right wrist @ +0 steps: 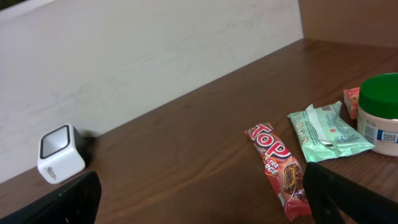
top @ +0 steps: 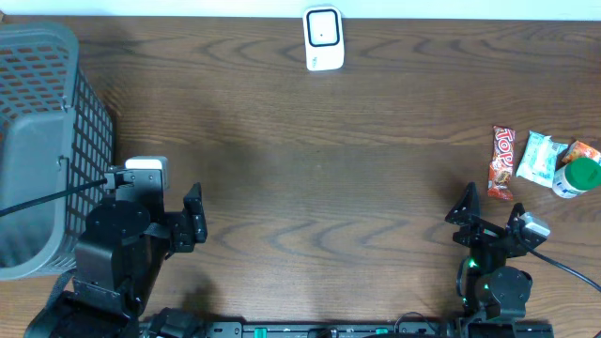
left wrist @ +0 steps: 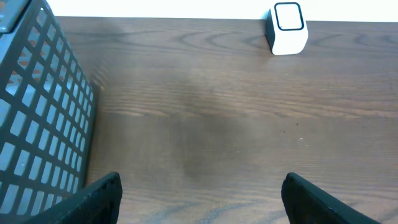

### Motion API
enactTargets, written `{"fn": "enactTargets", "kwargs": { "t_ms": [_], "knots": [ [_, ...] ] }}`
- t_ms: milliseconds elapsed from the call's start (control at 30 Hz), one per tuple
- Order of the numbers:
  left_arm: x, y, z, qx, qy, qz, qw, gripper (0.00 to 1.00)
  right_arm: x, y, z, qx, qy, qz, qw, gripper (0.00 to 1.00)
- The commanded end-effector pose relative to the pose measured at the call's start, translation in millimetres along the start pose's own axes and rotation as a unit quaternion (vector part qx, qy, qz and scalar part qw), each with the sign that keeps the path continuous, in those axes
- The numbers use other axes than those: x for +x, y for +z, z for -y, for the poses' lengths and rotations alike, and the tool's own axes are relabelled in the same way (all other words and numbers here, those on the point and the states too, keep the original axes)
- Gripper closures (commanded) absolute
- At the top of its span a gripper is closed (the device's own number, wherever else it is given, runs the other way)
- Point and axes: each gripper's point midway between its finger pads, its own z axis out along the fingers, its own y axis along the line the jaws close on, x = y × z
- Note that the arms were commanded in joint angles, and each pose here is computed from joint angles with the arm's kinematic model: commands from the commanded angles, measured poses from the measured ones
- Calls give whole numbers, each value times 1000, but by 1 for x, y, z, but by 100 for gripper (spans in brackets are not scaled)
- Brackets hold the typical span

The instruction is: Scan the item barcode

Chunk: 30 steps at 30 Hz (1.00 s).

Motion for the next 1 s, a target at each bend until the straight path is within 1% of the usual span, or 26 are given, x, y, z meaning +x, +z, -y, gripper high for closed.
{"fn": "enactTargets", "kwargs": {
  "t_ms": [0, 300, 367, 433, 533, 600, 700, 867, 967],
  "knots": [
    [-5, -4, -1, -3, 0, 8, 1000, 17, 1, 0, 0, 1, -9, 2, 1000, 1],
    [-2, -4, 3, 9, 0, 4, 1000, 17, 1, 0, 0, 1, -9, 2, 1000, 1],
    [-4, 1, 7, 16, -7, 15, 1000, 17, 1, 0, 0, 1, -9, 2, 1000, 1],
    [-13, 10, 10, 22, -19, 56, 998, 17, 1, 0, 0, 1, -9, 2, 1000, 1],
    [-24, 25, 11, 37, -47, 153, 986, 17, 1, 0, 0, 1, -9, 2, 1000, 1],
    [-21, 35, 10, 54, -61, 211, 974, 17, 1, 0, 0, 1, -9, 2, 1000, 1],
    [-4, 48, 7, 72, -70, 272, 957, 17, 1, 0, 0, 1, -9, 2, 1000, 1],
    [24, 68, -8, 54, -82, 323, 941, 17, 1, 0, 0, 1, -9, 2, 1000, 1],
    [33, 75, -12, 48, -85, 335, 937, 17, 0, 0, 0, 1, -9, 2, 1000, 1]
  ]
}}
